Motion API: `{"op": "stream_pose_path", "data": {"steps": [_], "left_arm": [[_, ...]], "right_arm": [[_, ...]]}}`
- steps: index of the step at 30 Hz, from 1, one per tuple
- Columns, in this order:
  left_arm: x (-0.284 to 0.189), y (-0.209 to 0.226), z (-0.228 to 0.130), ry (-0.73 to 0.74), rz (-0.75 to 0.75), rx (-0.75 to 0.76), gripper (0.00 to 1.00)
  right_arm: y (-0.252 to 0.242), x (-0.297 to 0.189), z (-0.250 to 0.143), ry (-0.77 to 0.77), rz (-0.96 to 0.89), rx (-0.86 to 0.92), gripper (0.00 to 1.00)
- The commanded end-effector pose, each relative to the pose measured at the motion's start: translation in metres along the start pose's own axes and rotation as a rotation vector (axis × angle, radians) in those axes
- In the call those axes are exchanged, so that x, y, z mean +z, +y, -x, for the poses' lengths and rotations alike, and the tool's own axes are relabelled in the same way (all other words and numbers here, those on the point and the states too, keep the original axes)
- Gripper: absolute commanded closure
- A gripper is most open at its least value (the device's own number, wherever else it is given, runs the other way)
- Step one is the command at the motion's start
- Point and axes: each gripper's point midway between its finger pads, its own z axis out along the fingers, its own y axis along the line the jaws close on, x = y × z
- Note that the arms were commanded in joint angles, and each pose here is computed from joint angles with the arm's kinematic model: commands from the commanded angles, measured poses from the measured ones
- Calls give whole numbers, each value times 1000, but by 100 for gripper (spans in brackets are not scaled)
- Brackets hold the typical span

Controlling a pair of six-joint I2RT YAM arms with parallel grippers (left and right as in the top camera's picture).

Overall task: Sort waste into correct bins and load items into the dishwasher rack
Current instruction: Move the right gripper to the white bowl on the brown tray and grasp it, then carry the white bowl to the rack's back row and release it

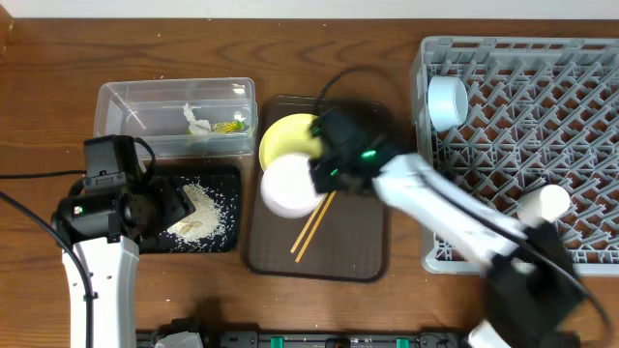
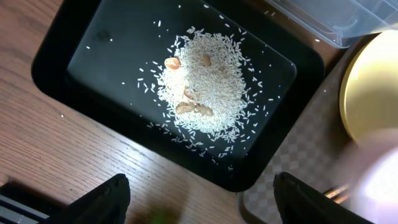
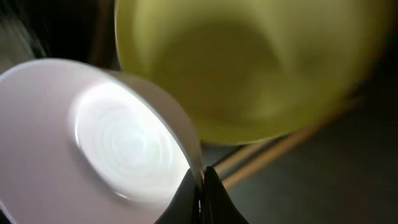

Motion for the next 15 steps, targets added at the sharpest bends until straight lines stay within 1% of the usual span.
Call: {"op": "stream_pose_path", "data": {"steps": [1, 5, 8, 11, 13, 15], "left_arm": [[1, 3, -1, 2, 12, -10, 23], [1, 3, -1, 2, 11, -10, 23], [1, 3, -1, 2, 11, -10, 23], [1, 3, -1, 2, 11, -10, 23], [1, 3, -1, 1, 11, -10, 23], [1, 3, -1, 1, 11, -10, 23]], "right_arm": [[-46, -76, 53, -249, -145, 6, 99], [-123, -143, 77, -419, -426, 52, 99], [-190, -200, 87, -528, -712, 106, 99], [-238, -244, 92, -580, -947, 122, 99], [-265, -268, 94, -583, -1078, 110, 99], [-285, -285, 95, -575, -1170, 101, 99]]}}
